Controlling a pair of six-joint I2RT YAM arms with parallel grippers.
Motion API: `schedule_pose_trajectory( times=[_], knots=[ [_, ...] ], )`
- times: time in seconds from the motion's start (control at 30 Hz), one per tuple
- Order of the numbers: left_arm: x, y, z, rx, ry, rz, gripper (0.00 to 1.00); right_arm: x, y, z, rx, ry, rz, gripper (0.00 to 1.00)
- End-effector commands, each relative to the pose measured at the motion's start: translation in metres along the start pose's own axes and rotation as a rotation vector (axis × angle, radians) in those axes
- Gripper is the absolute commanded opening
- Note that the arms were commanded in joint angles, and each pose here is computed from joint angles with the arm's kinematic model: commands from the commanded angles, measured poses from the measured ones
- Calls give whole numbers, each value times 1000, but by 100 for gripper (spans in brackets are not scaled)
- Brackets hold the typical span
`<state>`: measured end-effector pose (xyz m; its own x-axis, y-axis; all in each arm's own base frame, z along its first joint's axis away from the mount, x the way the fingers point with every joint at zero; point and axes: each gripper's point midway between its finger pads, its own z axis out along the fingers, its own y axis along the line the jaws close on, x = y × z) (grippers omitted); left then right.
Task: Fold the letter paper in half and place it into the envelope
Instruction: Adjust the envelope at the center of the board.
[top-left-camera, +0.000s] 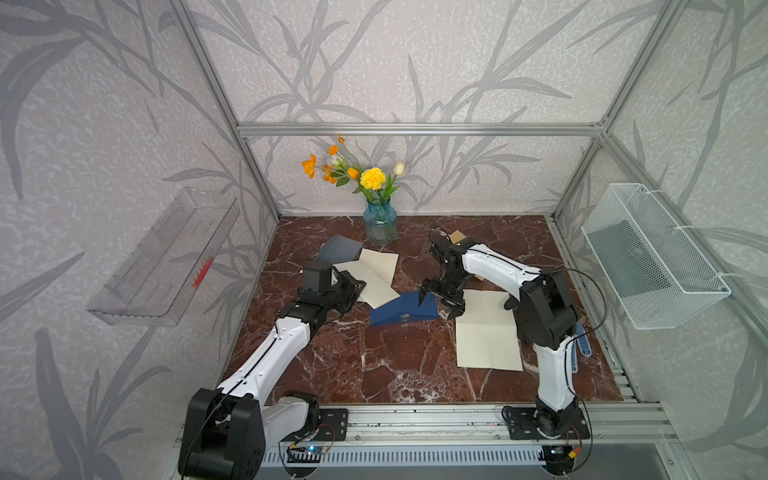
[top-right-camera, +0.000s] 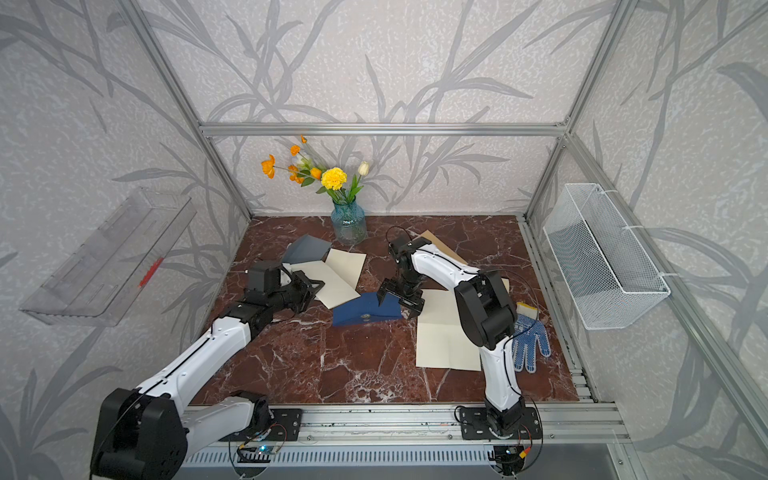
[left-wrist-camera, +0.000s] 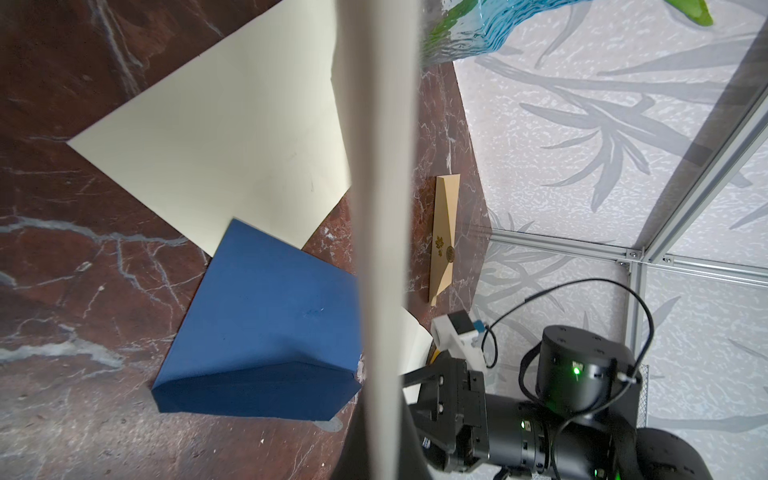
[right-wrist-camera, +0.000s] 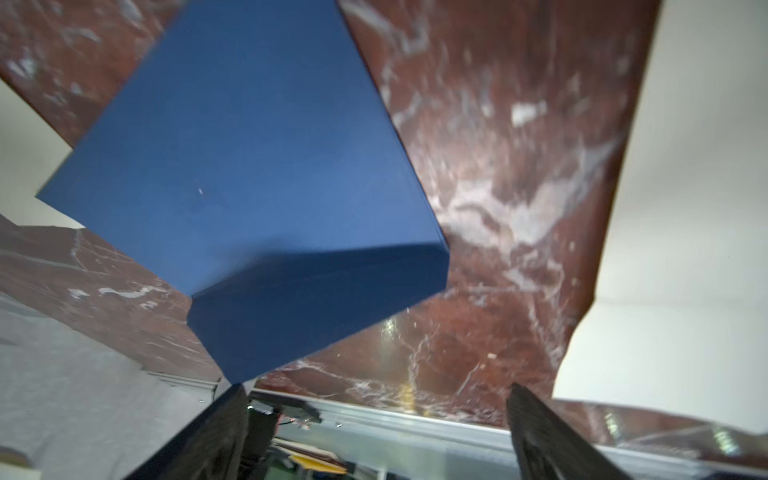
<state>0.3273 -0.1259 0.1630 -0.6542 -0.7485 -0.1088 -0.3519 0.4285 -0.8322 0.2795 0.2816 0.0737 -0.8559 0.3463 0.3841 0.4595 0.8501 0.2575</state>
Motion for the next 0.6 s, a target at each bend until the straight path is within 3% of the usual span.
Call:
schedule_pose_trajectory(
  times=[0.0, 0.13, 0.23, 0.5, 0.57],
  knots=[
    [-4, -12, -1, 26, -14, 17, 3, 19, 38, -5, -173, 44, 200, 99],
    [-2, -10, 0, 24, -13, 15, 3, 29, 44, 16, -226, 71, 374, 99],
    [-2, -13, -1, 30, -11, 20, 3, 21, 44, 22, -269, 11, 452, 99],
    [2, -13, -3, 26, -4, 34, 3, -4, 43, 31, -322, -86, 528, 99],
    [2, -12, -3, 24, -5, 37, 4, -6, 44, 37, -318, -84, 539, 94]
  ],
)
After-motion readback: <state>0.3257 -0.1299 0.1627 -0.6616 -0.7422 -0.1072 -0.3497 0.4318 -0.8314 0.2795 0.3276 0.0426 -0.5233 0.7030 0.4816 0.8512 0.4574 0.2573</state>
